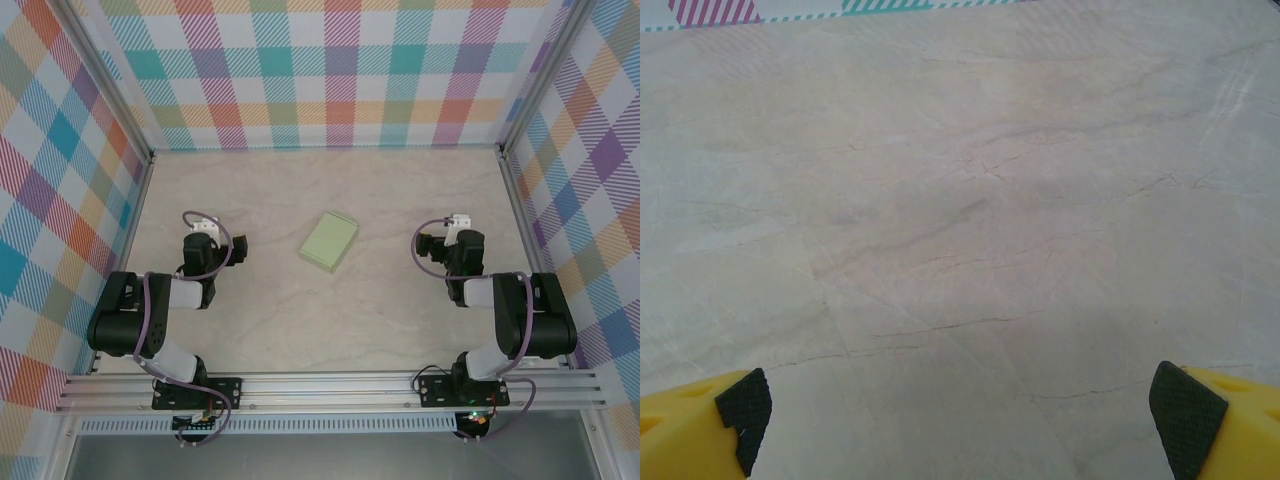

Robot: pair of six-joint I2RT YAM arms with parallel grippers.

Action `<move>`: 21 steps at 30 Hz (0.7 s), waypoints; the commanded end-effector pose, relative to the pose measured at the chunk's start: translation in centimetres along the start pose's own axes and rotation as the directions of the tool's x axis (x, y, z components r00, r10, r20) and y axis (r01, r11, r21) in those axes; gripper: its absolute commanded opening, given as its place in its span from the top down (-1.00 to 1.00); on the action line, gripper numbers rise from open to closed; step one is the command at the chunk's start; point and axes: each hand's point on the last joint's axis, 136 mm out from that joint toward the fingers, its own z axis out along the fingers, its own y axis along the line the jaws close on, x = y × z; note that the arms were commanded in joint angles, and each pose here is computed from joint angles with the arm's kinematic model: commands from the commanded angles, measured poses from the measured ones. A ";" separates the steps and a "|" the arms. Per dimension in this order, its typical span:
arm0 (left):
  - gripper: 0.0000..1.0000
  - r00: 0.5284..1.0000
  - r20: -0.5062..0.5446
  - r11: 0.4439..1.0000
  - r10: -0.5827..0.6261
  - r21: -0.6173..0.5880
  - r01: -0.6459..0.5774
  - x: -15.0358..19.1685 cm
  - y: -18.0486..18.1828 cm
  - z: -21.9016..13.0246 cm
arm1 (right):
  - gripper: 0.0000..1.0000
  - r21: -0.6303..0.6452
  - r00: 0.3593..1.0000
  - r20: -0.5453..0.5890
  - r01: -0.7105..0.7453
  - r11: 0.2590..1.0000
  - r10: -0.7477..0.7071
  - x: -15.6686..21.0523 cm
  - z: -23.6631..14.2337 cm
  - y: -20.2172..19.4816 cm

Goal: Fold the paper box

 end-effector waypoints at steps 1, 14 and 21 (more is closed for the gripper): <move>-1.00 1.000 0.030 1.000 -0.010 -0.013 0.011 -1.0 0.1 0.2 | -0.99 -0.014 0.999 0.050 -0.013 1.000 0.013 -1.7 0.1 0.2; -1.00 1.000 0.030 1.000 -0.009 -0.015 0.009 -1.0 0.1 0.2 | -0.99 -0.090 1.000 0.027 0.013 0.996 -0.010 -1.8 0.4 1.4; -1.00 0.999 0.031 1.000 -0.009 -0.015 0.009 -1.0 0.1 0.2 | -1.00 -0.109 1.000 0.022 0.010 0.994 -0.008 -1.7 0.5 1.6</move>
